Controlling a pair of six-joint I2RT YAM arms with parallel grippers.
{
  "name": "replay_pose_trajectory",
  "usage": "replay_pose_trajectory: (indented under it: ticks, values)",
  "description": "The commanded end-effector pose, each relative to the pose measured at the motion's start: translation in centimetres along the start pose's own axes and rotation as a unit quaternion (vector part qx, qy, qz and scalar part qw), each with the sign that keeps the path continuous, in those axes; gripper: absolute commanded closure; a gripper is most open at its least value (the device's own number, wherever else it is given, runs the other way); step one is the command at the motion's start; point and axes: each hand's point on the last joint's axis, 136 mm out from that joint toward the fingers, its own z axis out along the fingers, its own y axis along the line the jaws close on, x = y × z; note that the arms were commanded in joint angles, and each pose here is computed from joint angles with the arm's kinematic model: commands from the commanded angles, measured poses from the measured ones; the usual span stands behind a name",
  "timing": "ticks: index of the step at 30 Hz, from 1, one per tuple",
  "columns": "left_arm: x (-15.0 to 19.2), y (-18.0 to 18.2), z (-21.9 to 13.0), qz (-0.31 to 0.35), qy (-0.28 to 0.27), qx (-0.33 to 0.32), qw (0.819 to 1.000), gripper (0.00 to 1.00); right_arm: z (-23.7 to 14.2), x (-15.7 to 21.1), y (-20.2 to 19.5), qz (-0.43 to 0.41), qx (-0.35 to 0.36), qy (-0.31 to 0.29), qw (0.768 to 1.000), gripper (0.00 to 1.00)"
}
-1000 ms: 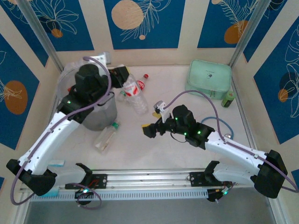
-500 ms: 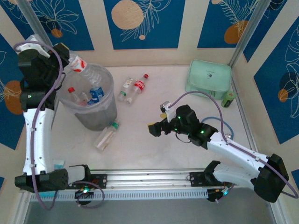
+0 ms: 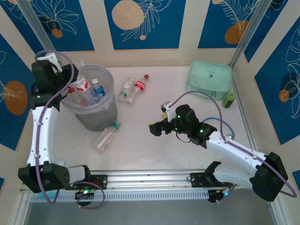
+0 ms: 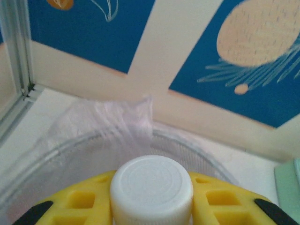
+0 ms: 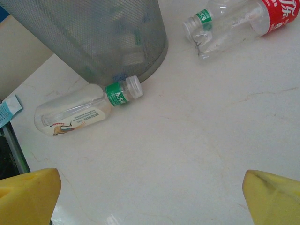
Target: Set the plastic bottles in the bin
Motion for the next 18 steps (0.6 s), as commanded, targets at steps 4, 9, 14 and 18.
replay_pose_trajectory:
  ticks: [4,9,14,18]
  values:
    - [4.2,-0.7,1.0,0.057,0.025,0.048,0.997,1.00,0.4,0.1,-0.7,0.011,0.019,0.021,1.000,0.00]
    - [7.3,-0.5,2.4,0.059,0.038,0.062,0.996,1.00,0.8,-0.1,-0.7,0.003,0.021,0.034,0.999,0.00]
    - [10.3,-0.5,3.7,0.055,0.057,0.063,0.995,1.00,1.4,-0.1,-0.8,0.011,0.021,0.039,0.999,0.00]
    - [12.5,-1.4,4.8,0.056,0.071,0.071,0.993,1.00,1.8,0.1,-1.6,0.023,0.043,0.050,0.998,0.00]
